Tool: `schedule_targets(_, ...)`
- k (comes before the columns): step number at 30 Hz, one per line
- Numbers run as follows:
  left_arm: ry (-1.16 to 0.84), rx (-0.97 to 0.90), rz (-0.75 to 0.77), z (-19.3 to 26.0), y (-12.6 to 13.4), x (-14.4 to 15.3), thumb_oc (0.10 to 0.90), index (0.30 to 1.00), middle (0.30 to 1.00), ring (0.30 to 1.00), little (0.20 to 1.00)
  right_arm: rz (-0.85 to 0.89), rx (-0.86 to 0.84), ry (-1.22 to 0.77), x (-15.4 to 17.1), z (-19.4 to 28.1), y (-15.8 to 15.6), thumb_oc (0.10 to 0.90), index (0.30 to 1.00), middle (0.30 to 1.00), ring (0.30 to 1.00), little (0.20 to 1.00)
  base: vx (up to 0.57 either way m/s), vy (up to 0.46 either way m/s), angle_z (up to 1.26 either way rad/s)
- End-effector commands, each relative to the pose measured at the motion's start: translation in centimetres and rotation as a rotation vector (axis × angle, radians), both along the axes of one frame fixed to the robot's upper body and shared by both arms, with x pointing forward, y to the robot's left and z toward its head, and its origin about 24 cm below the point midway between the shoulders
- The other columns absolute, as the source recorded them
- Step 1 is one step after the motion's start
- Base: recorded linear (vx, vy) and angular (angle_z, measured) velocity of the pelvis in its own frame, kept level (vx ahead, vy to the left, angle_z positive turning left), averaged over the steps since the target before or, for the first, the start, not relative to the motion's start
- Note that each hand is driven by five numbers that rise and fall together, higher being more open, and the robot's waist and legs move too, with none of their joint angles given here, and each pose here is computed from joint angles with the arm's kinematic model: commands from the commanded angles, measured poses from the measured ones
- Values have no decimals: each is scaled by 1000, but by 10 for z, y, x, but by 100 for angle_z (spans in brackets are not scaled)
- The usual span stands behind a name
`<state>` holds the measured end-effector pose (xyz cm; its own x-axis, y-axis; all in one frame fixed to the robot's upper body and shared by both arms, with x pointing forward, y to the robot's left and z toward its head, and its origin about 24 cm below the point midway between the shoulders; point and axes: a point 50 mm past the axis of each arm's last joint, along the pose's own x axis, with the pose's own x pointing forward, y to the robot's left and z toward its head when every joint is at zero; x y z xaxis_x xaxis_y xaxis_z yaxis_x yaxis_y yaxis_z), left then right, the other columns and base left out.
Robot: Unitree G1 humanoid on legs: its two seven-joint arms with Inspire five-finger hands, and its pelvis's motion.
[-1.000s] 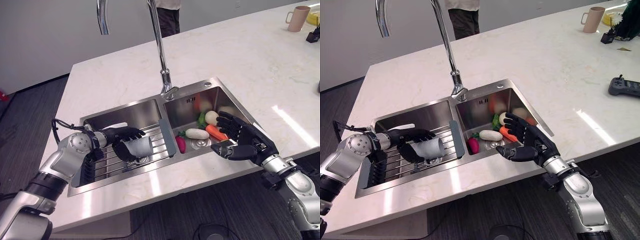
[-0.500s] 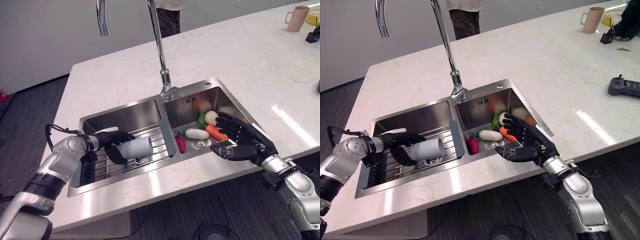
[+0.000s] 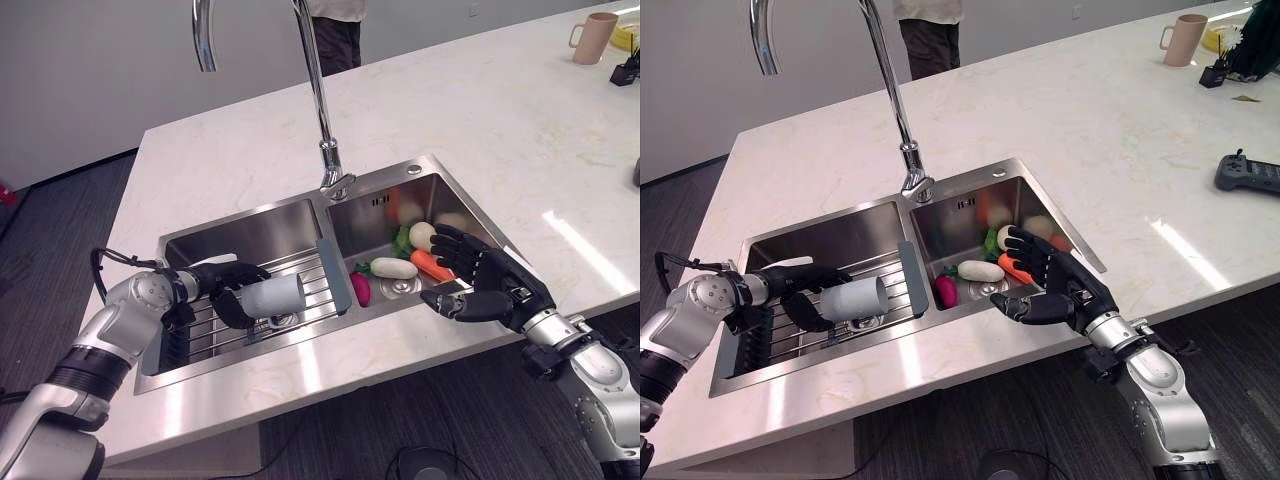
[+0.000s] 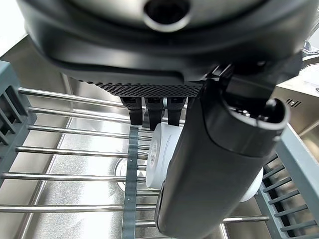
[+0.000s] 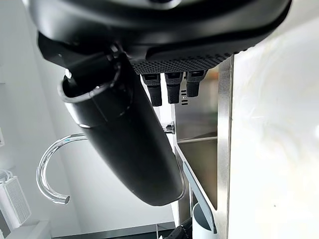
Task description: Place the dishes in the dishwasher.
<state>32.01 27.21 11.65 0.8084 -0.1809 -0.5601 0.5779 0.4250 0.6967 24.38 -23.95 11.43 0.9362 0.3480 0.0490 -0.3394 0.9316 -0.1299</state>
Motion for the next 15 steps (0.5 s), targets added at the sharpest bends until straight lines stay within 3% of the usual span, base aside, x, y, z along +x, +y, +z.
schedule_targets(1,-210,12,4,47,-1,17,800,900,900,900,900,51,18,-314,6,58,10,800,900,900,900,900,0,0,0)
schedule_targets(15,-147,11,18,30,0,19,800,900,900,900,900,64,10,-317,7,59,10,800,900,900,900,900,0,1,-2)
